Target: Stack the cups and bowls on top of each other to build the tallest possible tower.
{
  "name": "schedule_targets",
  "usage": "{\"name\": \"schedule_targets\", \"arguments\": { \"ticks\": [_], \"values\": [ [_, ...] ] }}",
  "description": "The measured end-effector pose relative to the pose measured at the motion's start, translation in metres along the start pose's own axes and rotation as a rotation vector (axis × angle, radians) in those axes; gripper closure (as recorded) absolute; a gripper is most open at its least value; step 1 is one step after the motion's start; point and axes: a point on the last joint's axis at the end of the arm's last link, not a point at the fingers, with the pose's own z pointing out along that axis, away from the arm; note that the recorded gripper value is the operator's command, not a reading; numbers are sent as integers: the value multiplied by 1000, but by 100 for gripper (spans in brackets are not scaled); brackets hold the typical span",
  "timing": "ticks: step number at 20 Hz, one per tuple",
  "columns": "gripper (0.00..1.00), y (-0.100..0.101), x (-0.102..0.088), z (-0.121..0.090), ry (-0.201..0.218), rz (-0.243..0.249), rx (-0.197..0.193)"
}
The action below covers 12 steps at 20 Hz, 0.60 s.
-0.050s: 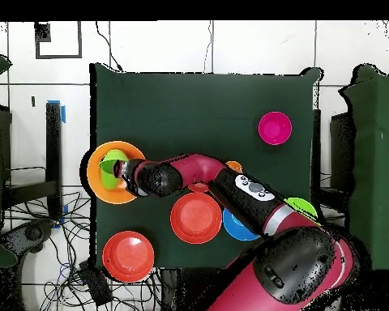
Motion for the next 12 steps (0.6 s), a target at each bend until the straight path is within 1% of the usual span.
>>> {"name": "schedule_targets", "arguments": {
  "ticks": [7,12],
  "values": [
    [100,3,6,6,12,-10,7],
    [100,3,6,6,12,-10,7]
  ]
}}
